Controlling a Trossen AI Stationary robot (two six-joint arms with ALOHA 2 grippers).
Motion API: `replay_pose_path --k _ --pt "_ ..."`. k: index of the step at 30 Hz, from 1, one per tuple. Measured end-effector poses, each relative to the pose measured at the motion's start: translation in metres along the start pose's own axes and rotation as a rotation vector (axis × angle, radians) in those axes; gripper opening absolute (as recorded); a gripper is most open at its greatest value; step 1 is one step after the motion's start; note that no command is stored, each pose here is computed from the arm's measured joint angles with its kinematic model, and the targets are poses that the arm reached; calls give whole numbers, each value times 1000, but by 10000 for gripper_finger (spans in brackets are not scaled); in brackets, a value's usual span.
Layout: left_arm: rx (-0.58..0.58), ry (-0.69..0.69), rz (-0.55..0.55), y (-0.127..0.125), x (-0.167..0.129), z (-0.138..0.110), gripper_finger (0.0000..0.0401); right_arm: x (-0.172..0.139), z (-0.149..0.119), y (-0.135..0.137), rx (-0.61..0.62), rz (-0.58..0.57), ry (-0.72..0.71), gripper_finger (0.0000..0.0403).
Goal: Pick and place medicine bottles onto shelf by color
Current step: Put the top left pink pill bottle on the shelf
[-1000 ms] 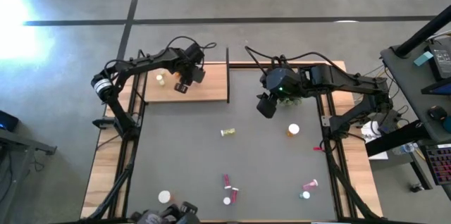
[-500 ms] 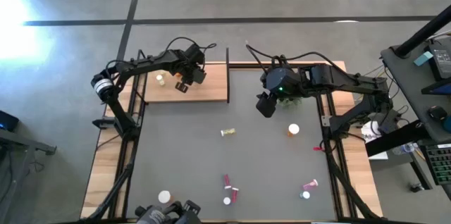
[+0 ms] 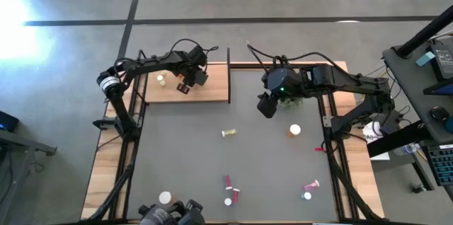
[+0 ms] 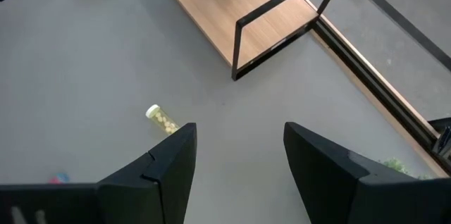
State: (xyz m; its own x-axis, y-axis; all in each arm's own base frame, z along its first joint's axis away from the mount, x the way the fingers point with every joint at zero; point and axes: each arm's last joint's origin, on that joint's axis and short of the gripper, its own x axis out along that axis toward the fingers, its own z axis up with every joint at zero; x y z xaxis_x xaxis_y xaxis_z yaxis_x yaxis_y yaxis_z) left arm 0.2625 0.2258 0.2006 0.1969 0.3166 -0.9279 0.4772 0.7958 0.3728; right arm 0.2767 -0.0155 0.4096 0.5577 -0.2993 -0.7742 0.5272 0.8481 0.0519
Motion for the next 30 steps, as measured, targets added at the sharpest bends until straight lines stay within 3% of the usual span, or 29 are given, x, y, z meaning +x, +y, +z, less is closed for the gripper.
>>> replay_pose_path --k 11,16,22,30 --pt "-148 4 34 2 -5 0 119 0 0 0 1 1 -2 206" --pt "-242 -72 48 3 -18 1 118 0 0 0 1 2 -4 206" --pt "-399 -254 29 2 -44 2 118 0 2 1 4 8 -16 206" --pt "-628 -646 34 5 -101 6 118 2 11 6 31 49 -102 206"
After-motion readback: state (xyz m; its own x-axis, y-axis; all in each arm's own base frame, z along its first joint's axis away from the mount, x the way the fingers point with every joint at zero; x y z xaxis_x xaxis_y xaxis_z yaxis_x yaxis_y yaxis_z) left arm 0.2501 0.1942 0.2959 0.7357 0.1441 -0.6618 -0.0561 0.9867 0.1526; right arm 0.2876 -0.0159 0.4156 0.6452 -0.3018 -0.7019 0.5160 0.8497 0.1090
